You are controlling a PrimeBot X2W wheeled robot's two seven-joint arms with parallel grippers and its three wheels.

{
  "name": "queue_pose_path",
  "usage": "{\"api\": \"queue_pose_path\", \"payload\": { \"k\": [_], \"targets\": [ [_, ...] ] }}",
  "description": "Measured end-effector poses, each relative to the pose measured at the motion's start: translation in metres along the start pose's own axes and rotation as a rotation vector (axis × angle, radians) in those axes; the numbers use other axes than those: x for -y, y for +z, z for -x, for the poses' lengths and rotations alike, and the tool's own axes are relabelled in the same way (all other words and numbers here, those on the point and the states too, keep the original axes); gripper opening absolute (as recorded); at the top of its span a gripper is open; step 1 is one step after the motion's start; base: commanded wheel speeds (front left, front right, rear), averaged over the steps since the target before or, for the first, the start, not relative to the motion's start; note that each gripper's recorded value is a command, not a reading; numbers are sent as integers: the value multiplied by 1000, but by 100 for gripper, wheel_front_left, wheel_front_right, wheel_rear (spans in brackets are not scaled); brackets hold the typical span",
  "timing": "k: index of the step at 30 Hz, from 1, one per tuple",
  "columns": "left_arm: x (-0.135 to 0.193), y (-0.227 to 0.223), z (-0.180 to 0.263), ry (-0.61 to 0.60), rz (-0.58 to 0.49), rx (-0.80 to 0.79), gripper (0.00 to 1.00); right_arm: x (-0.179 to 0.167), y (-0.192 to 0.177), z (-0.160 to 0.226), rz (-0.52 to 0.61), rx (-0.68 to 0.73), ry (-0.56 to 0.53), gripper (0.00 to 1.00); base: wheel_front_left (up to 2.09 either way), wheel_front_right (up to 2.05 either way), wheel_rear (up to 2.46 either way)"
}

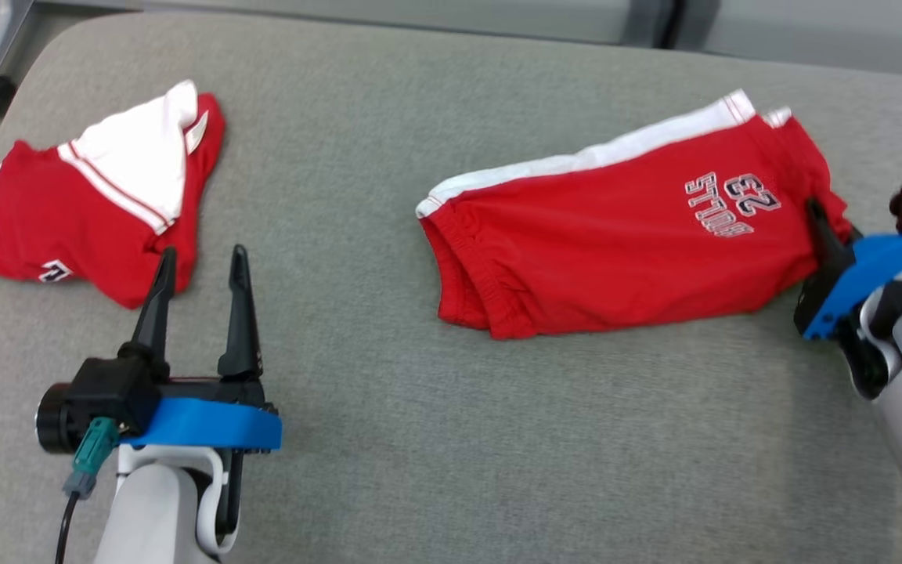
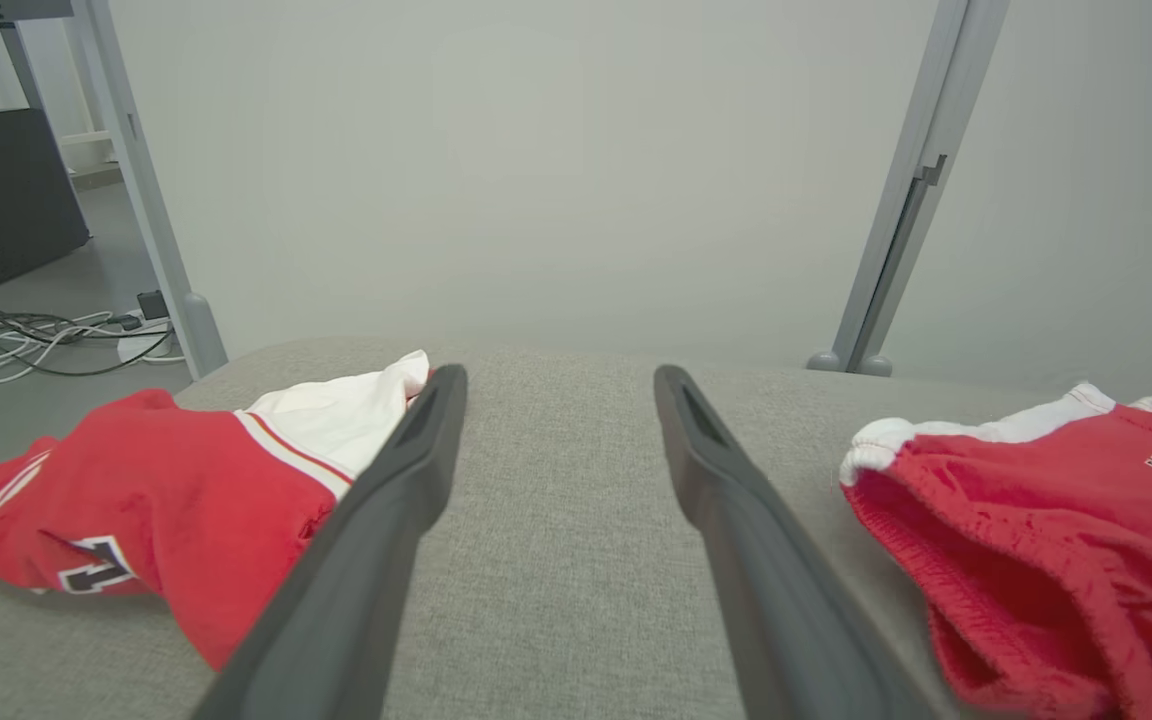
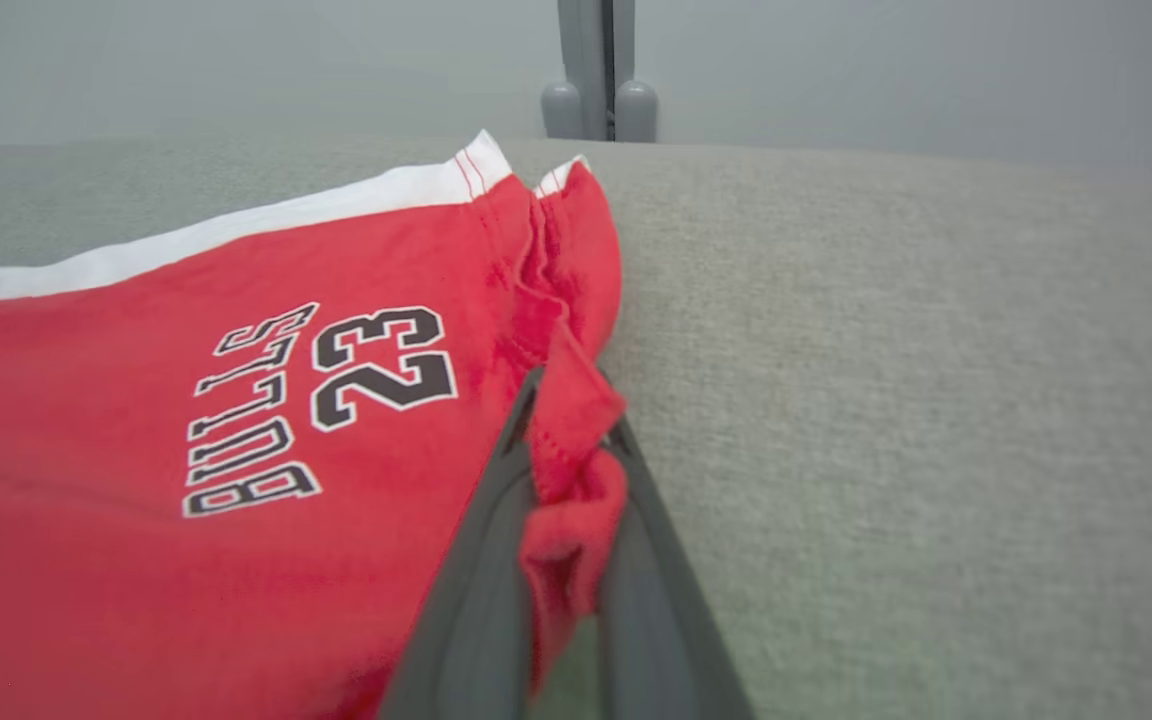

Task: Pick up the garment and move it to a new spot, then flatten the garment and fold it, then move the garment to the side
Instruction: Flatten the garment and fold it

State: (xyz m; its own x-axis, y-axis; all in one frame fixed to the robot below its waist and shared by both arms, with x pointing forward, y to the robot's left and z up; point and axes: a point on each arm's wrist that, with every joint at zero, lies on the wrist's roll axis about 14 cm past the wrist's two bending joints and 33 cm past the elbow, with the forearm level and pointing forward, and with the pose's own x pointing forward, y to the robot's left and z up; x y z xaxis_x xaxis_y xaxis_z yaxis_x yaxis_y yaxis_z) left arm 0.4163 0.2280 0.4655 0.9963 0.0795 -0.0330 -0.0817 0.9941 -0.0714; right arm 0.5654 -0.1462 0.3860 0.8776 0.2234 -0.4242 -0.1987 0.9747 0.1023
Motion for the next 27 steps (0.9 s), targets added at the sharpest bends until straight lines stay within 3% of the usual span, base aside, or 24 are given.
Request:
{"api": "queue_pose_path", "payload": {
  "k": [16, 21, 27],
  "targets": [
    [28, 5, 17, -74, 8, 17, 100, 107, -47, 132, -197, 71, -288, 0, 0, 0, 0],
    [32, 5, 17, -86, 10, 17, 100, 112, -31, 135, -195, 123, -292, 0, 0, 0, 0],
    [34, 7, 22, -93, 13, 21, 100, 93, -4, 130, -158, 200, -235, 0, 0, 0, 0]
  ]
}}
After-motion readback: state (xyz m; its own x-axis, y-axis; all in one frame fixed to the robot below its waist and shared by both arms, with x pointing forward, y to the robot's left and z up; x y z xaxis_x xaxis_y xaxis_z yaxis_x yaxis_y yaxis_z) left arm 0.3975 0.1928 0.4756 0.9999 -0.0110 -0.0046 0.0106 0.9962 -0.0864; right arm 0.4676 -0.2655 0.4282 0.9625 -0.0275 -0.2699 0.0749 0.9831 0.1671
